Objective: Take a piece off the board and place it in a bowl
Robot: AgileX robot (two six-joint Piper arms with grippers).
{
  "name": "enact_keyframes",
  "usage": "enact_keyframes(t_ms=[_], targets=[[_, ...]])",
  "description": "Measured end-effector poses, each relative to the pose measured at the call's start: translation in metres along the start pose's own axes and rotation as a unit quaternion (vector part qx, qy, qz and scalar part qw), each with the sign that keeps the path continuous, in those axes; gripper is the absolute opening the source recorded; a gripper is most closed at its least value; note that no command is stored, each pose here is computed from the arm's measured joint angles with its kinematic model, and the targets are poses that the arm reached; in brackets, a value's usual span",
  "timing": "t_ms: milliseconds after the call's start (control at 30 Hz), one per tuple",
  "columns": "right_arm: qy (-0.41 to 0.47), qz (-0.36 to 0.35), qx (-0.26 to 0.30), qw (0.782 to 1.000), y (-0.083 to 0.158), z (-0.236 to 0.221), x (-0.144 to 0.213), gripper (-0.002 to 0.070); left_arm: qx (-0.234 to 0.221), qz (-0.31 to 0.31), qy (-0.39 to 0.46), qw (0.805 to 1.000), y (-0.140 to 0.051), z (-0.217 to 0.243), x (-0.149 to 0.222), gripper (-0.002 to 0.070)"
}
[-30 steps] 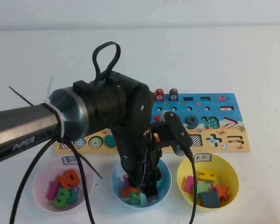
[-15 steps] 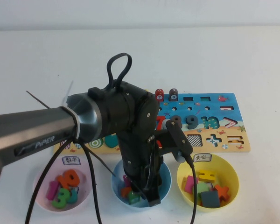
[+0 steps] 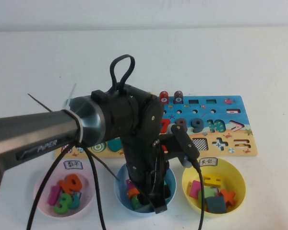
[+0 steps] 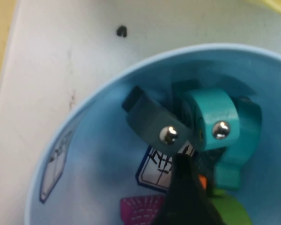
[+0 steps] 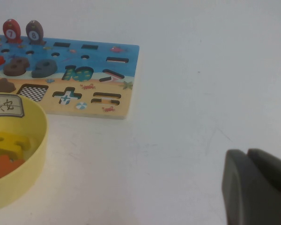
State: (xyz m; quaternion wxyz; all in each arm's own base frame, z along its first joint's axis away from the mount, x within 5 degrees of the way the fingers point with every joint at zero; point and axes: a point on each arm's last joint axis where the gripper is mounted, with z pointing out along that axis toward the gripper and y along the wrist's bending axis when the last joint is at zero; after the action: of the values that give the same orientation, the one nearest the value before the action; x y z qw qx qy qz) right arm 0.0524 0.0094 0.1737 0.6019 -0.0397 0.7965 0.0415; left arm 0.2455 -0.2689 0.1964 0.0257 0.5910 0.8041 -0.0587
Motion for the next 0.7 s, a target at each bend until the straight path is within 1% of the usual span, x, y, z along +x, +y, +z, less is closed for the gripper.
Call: enact_keyframes(t_ms=[67,167,233,300,333,433,467,533,600,700], targets=[[0.000,0.000,0.000,1.000,0.000,0.000,0.000,-0.0018,0.000,0.000,0.001,1.000,0.000,0.001,0.000,0.0421],[0.000,0.000,0.000,1.000,0.000,0.000,0.000,-0.0018,0.001,0.001,0.004,1.000,0.000,-0.002,0.000,0.0429],[0.000,0.000,0.000,1.000,0.000,0.000,0.000,-0.0018,0.002,-0.001,0.009,1.000,0.001,-0.006,-0.002,0.0425],[0.000,0.000,0.000,1.000,0.000,0.000,0.000,-0.0018,0.004,-0.006,0.012,1.000,0.001,-0.012,-0.005,0.0400],[0.000,0.000,0.000,1.000,0.000,0.000,0.000,-0.0018,0.004,-0.009,0.013,1.000,0.002,-0.016,-0.006,0.0374],[0.000,0.000,0.000,1.000,0.000,0.000,0.000,-0.0018,0.006,-0.017,0.014,1.000,0.002,-0.025,-0.009,0.0262],[0.000,0.000,0.000,1.000,0.000,0.000,0.000,-0.0018,0.004,-0.020,0.010,1.000,0.001,-0.029,-0.009,0.0195],[0.000,0.000,0.000,1.000,0.000,0.000,0.000,-0.0018,0.000,-0.026,0.003,1.000,-0.001,-0.038,-0.007,0.0087],[0.000,0.000,0.000,1.000,0.000,0.000,0.000,-0.0018,-0.006,-0.030,-0.010,0.999,-0.003,-0.049,-0.005,0.0039],[0.000,0.000,0.000,1.000,0.000,0.000,0.000,-0.0018,-0.021,-0.036,-0.043,0.998,-0.008,-0.072,-0.001,0.0011]])
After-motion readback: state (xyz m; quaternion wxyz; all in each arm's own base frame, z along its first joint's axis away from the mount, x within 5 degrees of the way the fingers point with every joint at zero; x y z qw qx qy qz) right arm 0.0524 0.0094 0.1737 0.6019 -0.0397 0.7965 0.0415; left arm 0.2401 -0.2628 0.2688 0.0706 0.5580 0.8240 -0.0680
